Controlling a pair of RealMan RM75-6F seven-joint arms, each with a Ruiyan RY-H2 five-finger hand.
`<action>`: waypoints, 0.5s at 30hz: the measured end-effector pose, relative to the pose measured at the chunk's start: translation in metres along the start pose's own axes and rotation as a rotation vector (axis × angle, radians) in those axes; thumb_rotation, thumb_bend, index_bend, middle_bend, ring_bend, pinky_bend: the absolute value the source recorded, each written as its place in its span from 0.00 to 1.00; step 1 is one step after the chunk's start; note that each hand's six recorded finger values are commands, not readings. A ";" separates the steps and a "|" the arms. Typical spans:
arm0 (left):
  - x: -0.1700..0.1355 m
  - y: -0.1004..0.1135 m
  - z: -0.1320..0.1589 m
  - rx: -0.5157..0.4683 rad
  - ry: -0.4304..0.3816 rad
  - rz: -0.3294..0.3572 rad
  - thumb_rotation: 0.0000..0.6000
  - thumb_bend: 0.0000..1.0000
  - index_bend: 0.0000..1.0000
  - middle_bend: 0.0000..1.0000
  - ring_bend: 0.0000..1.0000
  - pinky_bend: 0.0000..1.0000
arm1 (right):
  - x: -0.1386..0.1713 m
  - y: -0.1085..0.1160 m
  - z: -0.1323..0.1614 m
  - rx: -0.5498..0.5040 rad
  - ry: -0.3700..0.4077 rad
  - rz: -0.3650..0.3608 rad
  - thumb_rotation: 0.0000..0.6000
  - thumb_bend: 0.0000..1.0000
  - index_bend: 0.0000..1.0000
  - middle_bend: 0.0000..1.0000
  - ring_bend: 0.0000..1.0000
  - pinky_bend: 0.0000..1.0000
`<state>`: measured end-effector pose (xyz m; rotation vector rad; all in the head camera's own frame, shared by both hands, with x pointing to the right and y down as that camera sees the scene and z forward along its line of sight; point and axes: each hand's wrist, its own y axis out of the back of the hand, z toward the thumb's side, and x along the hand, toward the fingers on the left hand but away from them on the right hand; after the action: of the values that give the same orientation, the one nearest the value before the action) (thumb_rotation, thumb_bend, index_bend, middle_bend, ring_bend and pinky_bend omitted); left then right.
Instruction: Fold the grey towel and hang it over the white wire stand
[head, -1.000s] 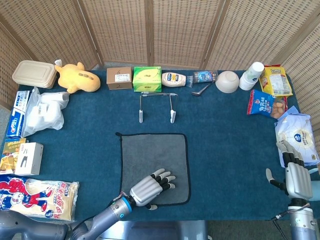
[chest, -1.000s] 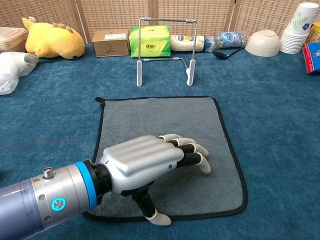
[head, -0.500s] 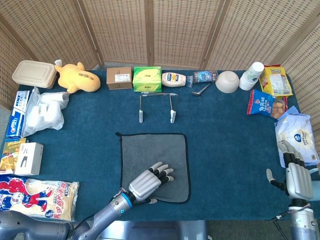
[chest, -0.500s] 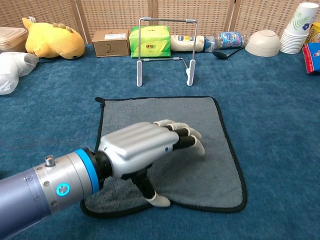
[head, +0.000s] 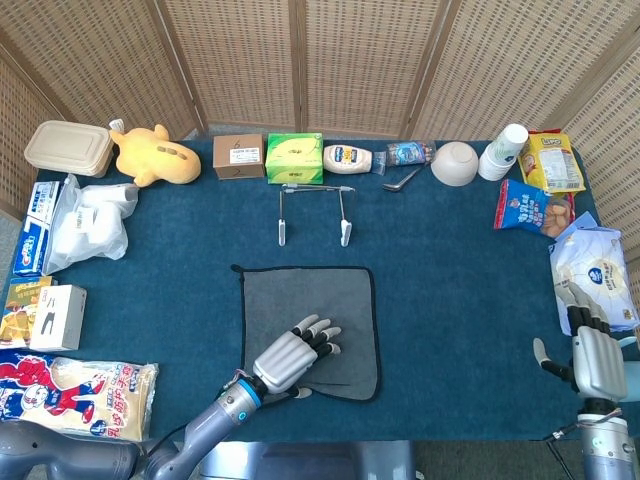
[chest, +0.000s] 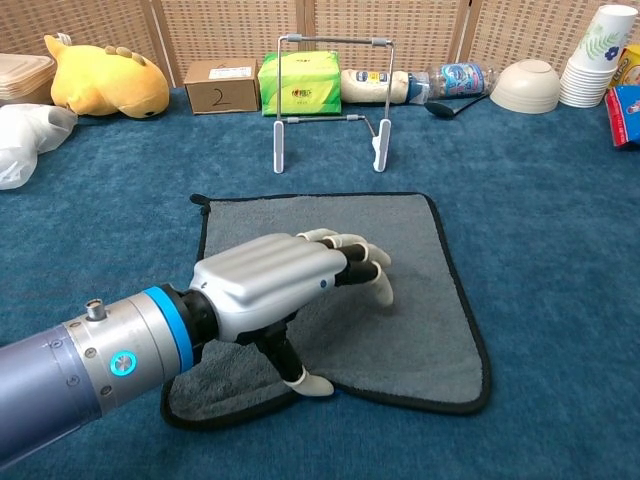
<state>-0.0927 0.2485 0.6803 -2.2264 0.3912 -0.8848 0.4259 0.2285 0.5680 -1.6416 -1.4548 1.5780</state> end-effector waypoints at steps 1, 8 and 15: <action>0.000 -0.001 0.001 0.000 -0.002 -0.003 1.00 0.20 0.36 0.14 0.00 0.00 | 0.000 0.000 0.000 0.000 0.000 0.000 1.00 0.38 0.06 0.03 0.00 0.00; 0.000 -0.005 0.001 0.007 -0.004 -0.028 1.00 0.30 0.52 0.16 0.00 0.00 | 0.001 0.002 -0.001 -0.001 -0.003 -0.004 1.00 0.38 0.06 0.03 0.00 0.00; 0.001 -0.005 -0.001 0.015 0.003 -0.042 1.00 0.36 0.52 0.16 0.00 0.00 | 0.003 0.003 -0.003 -0.005 -0.008 -0.007 1.00 0.38 0.06 0.03 0.00 0.00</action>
<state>-0.0927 0.2514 0.6842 -2.2274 0.3398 -0.9101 0.4287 0.2312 0.5651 -1.6328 -1.4678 1.5799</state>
